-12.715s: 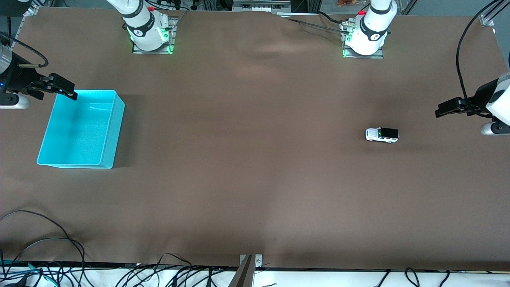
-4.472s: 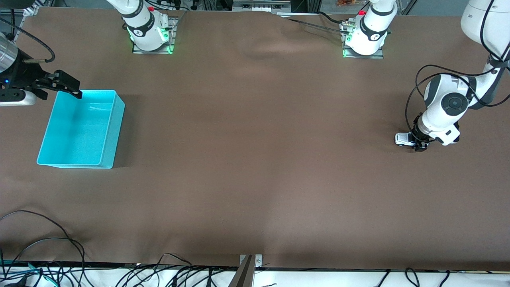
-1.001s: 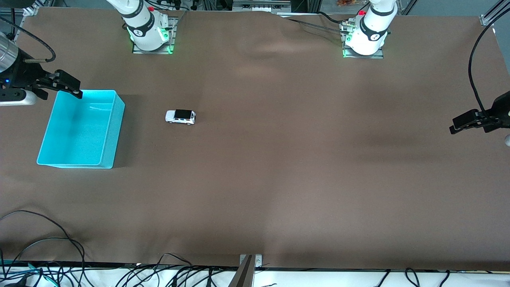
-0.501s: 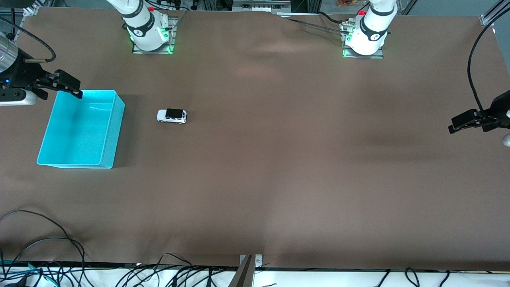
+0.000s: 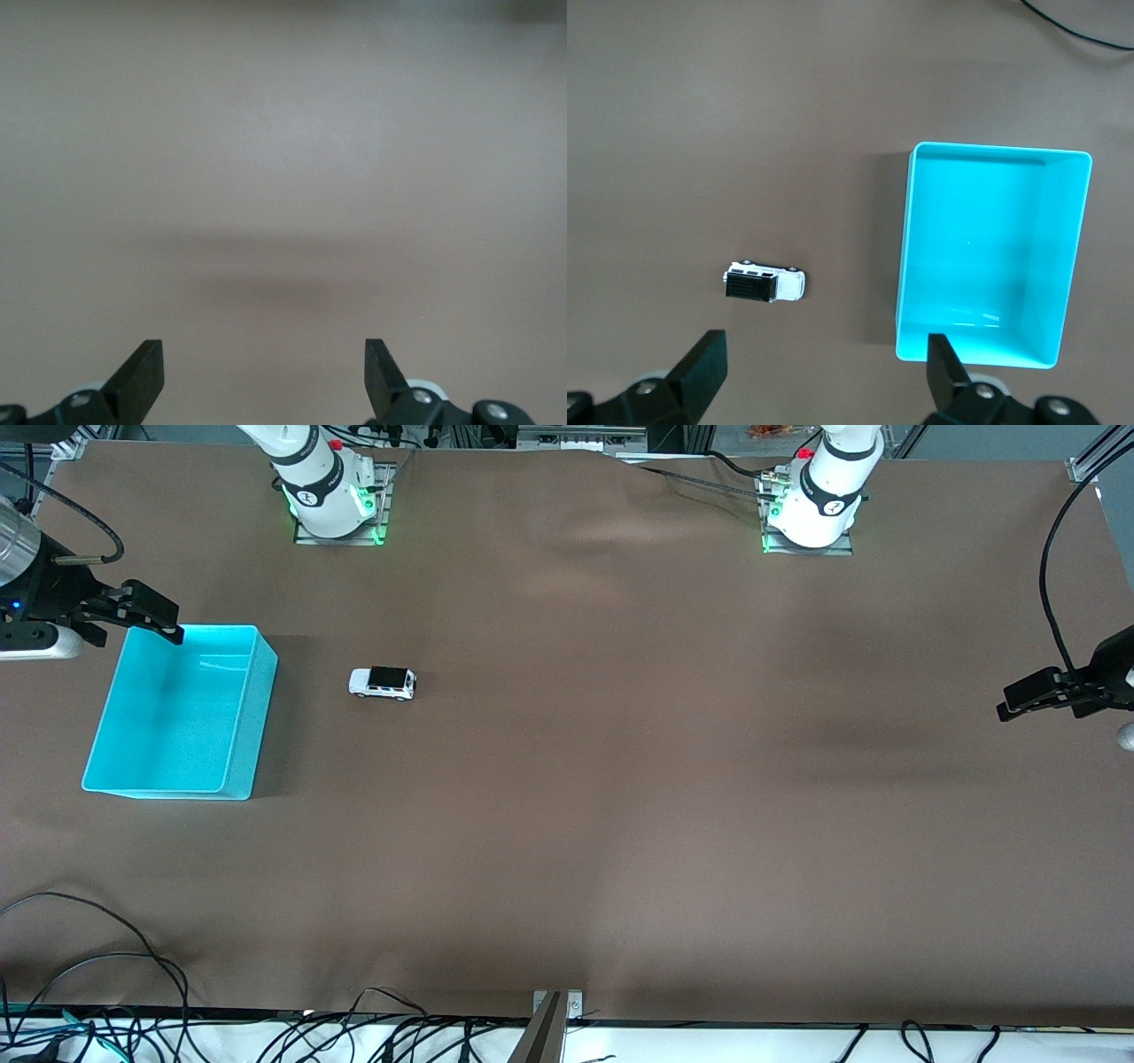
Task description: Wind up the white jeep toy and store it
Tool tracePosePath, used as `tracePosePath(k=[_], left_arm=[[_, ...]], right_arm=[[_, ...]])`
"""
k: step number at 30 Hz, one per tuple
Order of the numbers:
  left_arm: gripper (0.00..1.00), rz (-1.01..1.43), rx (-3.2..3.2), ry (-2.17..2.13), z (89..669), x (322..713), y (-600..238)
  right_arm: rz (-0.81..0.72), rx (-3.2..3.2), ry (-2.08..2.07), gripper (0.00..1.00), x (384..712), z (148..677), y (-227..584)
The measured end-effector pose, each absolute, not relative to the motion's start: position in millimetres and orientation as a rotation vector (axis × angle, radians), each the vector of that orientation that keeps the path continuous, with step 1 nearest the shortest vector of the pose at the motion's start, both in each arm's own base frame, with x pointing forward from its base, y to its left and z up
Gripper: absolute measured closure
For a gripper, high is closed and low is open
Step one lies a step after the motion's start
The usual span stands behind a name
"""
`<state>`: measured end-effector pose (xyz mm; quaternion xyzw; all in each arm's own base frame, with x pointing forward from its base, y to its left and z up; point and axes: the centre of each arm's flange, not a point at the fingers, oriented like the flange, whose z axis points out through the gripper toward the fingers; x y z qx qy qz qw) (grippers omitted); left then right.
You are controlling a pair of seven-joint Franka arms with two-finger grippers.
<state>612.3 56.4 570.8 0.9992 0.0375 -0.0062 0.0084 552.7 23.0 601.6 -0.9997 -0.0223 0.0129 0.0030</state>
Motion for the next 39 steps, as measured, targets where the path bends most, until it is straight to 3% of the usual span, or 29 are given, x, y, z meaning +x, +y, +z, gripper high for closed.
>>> tracePosePath(k=[24,39], left_arm=[[0.0,-0.022,3.153,0.112,589,601,45],[0.0,-0.005,3.108,0.156,621,576,47]], right_arm=[[0.041,-3.135,-0.064,0.0,553,602,23],[0.051,-3.141,-0.025,0.0,545,607,65]])
